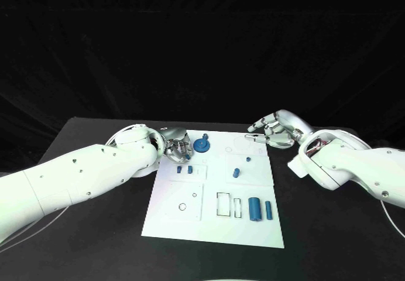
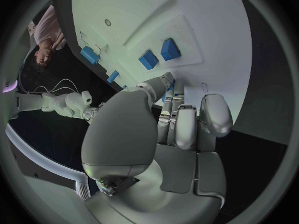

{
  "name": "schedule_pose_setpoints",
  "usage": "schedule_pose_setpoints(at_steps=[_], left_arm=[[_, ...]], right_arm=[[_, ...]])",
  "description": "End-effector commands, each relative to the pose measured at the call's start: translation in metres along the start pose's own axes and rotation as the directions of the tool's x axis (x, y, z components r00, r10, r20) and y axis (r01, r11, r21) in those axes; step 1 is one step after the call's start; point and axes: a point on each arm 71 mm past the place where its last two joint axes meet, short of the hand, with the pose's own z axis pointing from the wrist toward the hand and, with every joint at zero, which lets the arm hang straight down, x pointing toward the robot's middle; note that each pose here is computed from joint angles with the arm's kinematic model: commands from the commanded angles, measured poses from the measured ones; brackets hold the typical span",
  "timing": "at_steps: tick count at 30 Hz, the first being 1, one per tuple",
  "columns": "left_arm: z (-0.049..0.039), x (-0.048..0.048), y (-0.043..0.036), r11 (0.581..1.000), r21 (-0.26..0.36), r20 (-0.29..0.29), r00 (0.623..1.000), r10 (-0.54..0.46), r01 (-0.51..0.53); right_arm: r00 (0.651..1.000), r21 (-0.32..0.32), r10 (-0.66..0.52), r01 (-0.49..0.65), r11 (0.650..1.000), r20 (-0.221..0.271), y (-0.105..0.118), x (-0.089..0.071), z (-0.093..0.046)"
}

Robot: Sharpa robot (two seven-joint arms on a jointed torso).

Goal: Assemble the parts on the task board

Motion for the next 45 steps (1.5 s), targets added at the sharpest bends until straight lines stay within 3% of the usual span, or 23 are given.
schedule_pose_setpoints(at_steps=[1,12,19,21,26,30,34,37,42,45], left_arm=[[0.0002,0.001,-0.0004,1.0,-0.001,-0.014,1.0,-0.002,0.002],[-0.0012,0.0,0.0044,1.0,-0.015,-0.009,1.0,-0.001,0.0],[-0.0073,-0.0035,0.0124,1.0,-0.02,0.021,1.0,-0.007,0.007],[-0.0107,-0.0055,0.0176,1.0,-0.027,0.036,0.999,-0.013,0.014],[-0.019,-0.0114,0.0299,0.998,-0.039,0.083,0.995,-0.048,0.051],[-0.0288,-0.0192,0.0435,0.976,-0.024,0.153,0.966,-0.209,0.216],[-0.0396,-0.0247,0.0524,0.884,0.036,0.199,0.864,-0.463,0.465],[-0.0483,-0.0277,0.0547,0.761,0.103,0.211,0.734,-0.646,0.641],[-0.0607,-0.0315,0.0548,0.564,0.19,0.217,0.525,-0.823,0.804],[-0.0677,-0.0331,0.0563,0.489,0.217,0.225,0.444,-0.867,0.845]], right_arm=[[1.0,-0.009,-0.004,0.004,1.0,-0.006,0.001,0.001,0.0],[1.0,0.013,-0.014,0.014,1.0,-0.022,-0.003,0.0,0.0],[0.988,0.031,-0.117,0.121,0.992,-0.098,-0.009,0.003,0.002],[0.973,0.028,-0.19,0.195,0.98,-0.134,-0.011,0.005,0.002],[0.921,0.001,-0.352,0.357,0.934,-0.167,-0.01,0.01,0.001],[0.859,-0.026,-0.481,0.485,0.874,-0.176,-0.007,0.016,0.002],[0.804,-0.041,-0.568,0.571,0.82,-0.178,-0.004,0.022,0.001],[0.771,-0.047,-0.612,0.614,0.788,-0.176,-0.002,0.026,0.002],[0.745,-0.063,-0.645,0.645,0.761,-0.168,0.001,0.034,0.002],[0.738,-0.076,-0.653,0.651,0.755,-0.166,0.004,0.039,0.003]])
